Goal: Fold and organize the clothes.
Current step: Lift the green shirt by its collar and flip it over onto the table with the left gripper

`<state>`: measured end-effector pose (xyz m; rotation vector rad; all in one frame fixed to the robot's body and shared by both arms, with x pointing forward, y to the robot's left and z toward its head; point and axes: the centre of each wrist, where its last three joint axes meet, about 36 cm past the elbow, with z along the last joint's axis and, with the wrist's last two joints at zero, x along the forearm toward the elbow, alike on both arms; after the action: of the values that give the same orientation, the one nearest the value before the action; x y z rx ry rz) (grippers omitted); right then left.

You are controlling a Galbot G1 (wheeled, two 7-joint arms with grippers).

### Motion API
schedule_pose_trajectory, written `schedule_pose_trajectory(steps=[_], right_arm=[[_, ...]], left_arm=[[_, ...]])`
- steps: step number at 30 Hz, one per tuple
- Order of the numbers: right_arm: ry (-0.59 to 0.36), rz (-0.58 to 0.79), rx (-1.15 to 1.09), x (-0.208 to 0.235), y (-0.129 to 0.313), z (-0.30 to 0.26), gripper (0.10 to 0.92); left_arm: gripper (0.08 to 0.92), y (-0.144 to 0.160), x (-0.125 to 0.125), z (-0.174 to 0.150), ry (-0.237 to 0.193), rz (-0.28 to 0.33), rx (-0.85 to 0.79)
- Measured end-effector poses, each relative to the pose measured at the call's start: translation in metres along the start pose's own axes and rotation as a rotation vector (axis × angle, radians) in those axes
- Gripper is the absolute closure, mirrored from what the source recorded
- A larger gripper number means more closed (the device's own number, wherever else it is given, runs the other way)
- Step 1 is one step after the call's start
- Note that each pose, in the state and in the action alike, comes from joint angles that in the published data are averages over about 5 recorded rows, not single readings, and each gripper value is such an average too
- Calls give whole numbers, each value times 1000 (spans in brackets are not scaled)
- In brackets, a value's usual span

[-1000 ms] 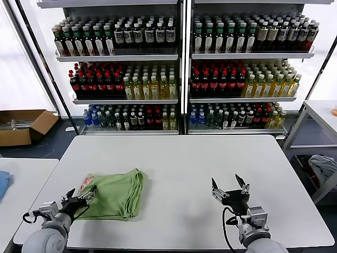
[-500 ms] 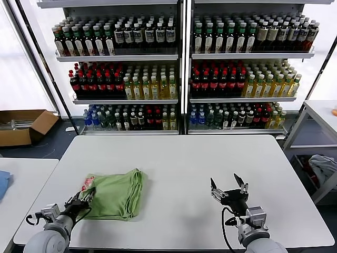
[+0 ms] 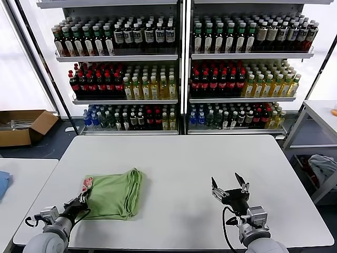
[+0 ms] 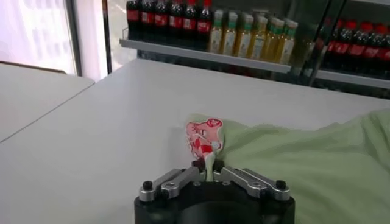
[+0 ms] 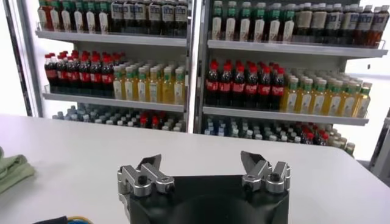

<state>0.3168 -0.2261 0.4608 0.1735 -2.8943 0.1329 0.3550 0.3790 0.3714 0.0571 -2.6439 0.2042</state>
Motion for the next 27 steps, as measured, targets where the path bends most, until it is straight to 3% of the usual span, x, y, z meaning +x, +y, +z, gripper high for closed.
schedule_pose_trajectory(steps=[9,19,23,27], right_arm=[[-1,1,5,-3,-3,-1,200],[2,-5,0,-7,-1,0,200],[6,-2,1,-6,-3,2,200],[12,3,4,-5,-4,4,200]], left_arm=[[890,37,6,-21,-51,-86,-85],[890,118,35,-106,-147,-245,-302],[890,125,44,-130,-169,-257,-378],[890,118,46,-135,-176,-243,-424]])
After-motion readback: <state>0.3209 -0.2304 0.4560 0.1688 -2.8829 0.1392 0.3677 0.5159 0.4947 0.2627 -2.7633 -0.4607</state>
